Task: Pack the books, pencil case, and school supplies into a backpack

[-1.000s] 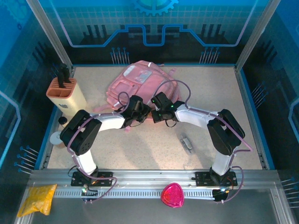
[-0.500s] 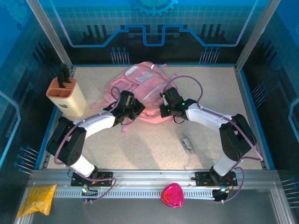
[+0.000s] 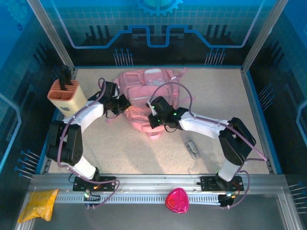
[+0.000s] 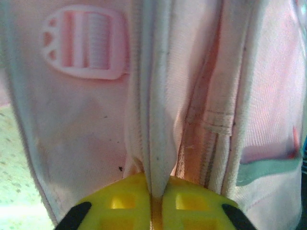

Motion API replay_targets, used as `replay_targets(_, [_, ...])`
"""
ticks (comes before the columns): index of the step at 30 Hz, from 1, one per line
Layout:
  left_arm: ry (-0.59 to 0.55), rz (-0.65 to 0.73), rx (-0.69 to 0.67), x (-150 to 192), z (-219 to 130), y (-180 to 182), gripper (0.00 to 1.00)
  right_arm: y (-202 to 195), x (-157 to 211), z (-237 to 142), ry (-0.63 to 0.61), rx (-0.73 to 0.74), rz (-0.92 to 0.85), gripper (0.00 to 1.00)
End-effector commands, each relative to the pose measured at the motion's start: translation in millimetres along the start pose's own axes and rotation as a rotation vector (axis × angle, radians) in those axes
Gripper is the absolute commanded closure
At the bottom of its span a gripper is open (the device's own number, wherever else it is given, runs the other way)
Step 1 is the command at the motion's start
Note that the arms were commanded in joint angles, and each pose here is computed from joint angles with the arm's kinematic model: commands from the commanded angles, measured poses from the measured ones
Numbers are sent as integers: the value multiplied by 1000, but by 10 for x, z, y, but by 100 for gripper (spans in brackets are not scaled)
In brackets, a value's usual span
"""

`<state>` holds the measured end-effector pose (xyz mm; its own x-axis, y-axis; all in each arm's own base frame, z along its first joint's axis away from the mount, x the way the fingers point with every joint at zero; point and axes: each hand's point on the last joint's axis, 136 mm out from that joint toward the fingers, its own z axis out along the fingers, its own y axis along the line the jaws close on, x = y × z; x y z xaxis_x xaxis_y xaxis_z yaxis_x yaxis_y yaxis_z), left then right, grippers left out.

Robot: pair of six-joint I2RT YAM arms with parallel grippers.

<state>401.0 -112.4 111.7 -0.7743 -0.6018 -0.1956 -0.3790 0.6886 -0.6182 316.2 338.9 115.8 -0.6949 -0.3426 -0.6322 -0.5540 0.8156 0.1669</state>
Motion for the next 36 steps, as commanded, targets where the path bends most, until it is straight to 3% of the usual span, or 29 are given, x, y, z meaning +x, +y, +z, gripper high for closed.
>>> replay_targets(1, [-168, 29, 32, -539, -153, -86, 77, 207, 195, 37, 104, -47, 24, 100])
replay_targets(5, [-135, -35, 129, -297, -203, -116, 60, 163, 189, 65, 84, -27, 24, 100])
replay_targets(14, [-113, -237, 171, 509, -156, -20, 51, 200, 204, 103, 96, -47, 49, 100])
replay_targets(27, [-59, -354, 165, 887, 138, -170, 56, 230, 188, 72, 82, -65, 64, 100])
replay_targets(36, [-48, -457, 142, 1002, 346, -142, 68, 257, 190, 115, 82, -77, 71, 100])
